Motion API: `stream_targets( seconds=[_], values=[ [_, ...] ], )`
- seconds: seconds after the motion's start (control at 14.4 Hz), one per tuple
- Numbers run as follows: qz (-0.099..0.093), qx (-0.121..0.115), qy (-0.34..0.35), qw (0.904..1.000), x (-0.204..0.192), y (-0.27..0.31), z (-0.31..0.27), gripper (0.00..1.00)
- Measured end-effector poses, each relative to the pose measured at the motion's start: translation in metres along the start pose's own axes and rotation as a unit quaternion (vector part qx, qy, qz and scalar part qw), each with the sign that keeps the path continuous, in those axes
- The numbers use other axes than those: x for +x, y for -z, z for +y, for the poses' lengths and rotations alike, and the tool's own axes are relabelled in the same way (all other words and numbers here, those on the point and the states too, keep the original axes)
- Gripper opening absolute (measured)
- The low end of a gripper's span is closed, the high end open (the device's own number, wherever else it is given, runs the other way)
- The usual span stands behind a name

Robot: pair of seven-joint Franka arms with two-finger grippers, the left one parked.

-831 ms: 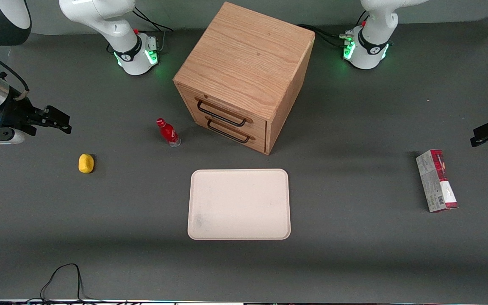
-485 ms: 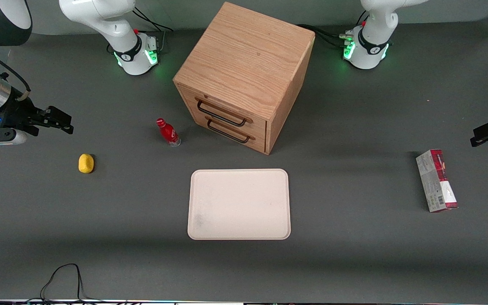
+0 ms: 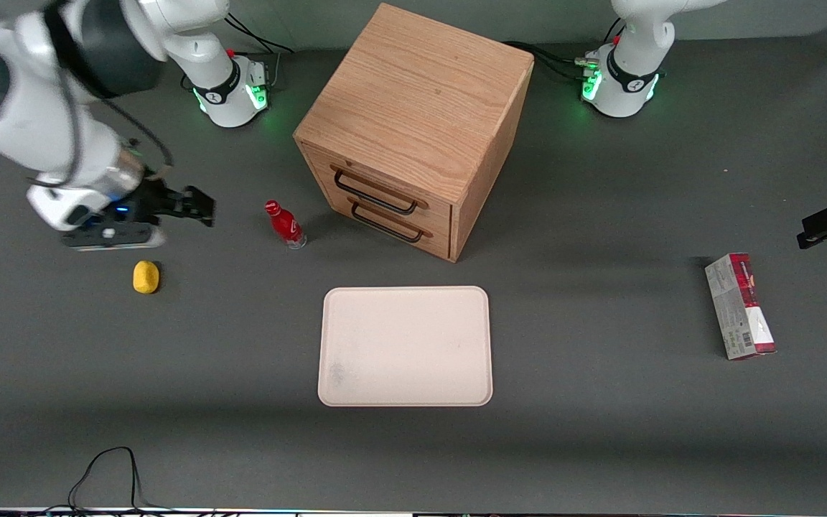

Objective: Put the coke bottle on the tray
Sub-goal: 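Move the open right gripper down over the red Coca-Cola bottle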

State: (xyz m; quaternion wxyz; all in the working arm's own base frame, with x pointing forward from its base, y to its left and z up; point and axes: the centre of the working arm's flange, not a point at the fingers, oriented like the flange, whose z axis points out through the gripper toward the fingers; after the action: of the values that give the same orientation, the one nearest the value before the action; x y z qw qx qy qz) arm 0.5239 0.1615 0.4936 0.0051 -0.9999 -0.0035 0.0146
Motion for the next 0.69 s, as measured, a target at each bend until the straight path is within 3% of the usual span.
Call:
stream_targets(
  seconds=[0.21,0.69],
  values=[
    [0.015,0.003,-0.004,0.9999,-0.025,-0.067,-0.023,1.00],
    [-0.011,0.017,-0.013,0.9997,-0.060,-0.137,-0.028,1.00]
  ],
)
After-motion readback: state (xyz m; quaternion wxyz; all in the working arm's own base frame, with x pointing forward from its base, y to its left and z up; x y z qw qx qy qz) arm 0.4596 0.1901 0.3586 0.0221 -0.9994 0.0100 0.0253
